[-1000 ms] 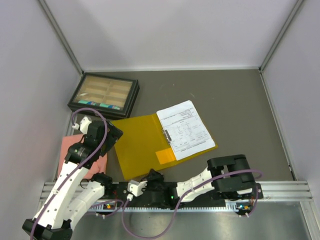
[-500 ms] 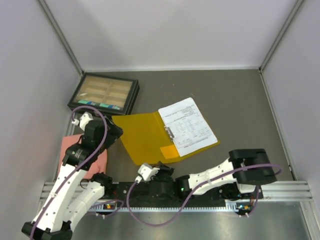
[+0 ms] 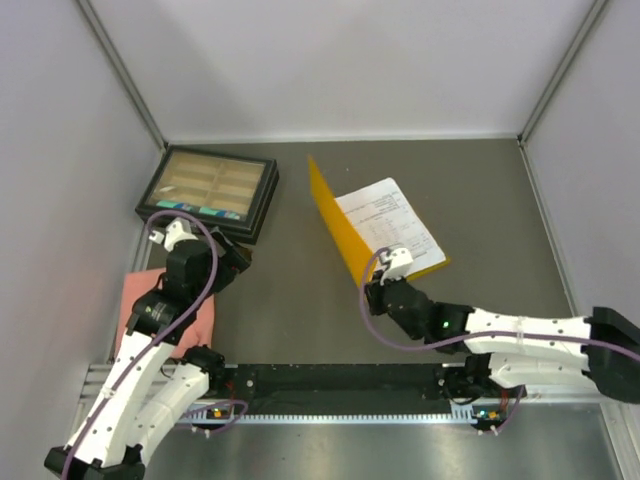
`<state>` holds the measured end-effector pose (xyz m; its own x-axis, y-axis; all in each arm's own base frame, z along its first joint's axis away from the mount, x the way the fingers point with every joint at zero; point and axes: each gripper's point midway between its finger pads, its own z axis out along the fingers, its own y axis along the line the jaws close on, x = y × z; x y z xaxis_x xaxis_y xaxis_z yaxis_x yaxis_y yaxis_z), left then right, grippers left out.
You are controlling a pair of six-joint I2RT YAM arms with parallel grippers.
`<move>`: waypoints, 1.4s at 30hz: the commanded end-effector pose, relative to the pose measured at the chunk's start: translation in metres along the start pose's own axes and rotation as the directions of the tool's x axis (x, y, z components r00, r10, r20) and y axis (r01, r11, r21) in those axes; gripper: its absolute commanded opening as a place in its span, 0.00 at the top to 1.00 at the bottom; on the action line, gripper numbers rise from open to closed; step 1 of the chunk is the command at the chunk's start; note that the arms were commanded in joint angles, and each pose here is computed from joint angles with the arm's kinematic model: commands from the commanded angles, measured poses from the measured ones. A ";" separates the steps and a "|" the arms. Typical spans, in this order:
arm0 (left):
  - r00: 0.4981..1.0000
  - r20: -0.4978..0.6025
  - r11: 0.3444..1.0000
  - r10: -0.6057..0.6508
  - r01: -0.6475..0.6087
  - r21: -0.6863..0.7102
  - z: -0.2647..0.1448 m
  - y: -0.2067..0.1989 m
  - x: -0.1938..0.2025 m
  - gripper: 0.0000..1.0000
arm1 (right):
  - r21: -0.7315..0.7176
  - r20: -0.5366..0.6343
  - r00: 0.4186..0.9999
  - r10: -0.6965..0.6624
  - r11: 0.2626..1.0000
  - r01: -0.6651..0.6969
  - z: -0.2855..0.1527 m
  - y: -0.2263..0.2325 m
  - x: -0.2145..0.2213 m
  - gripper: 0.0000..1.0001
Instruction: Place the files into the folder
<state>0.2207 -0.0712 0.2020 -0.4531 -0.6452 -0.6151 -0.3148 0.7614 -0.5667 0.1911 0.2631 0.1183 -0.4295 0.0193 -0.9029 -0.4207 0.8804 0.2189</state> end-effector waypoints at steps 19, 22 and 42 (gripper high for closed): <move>0.992 -0.128 0.994 0.014 0.001 0.111 0.030 -0.028 0.025 0.04 | 0.055 0.197 0.548 0.813 0.549 -0.834 0.041 -0.242 -0.059 1.00; 0.990 -0.143 0.992 0.017 0.002 0.126 0.030 -0.034 0.025 0.04 | 0.072 0.282 0.516 0.809 0.519 -0.852 0.051 -0.276 -0.076 1.00; 0.955 -0.262 0.969 0.142 -0.079 0.235 0.023 -0.044 0.050 0.02 | 0.576 0.248 0.676 0.694 0.455 -0.679 0.001 -0.367 -0.083 0.17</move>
<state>0.2253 -0.1242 0.1739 -0.6611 -0.5601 -0.4992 -0.1791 0.7639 -0.6200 0.4204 -0.0328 0.0888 -0.2877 0.8701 -0.4002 0.4670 0.4923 0.7345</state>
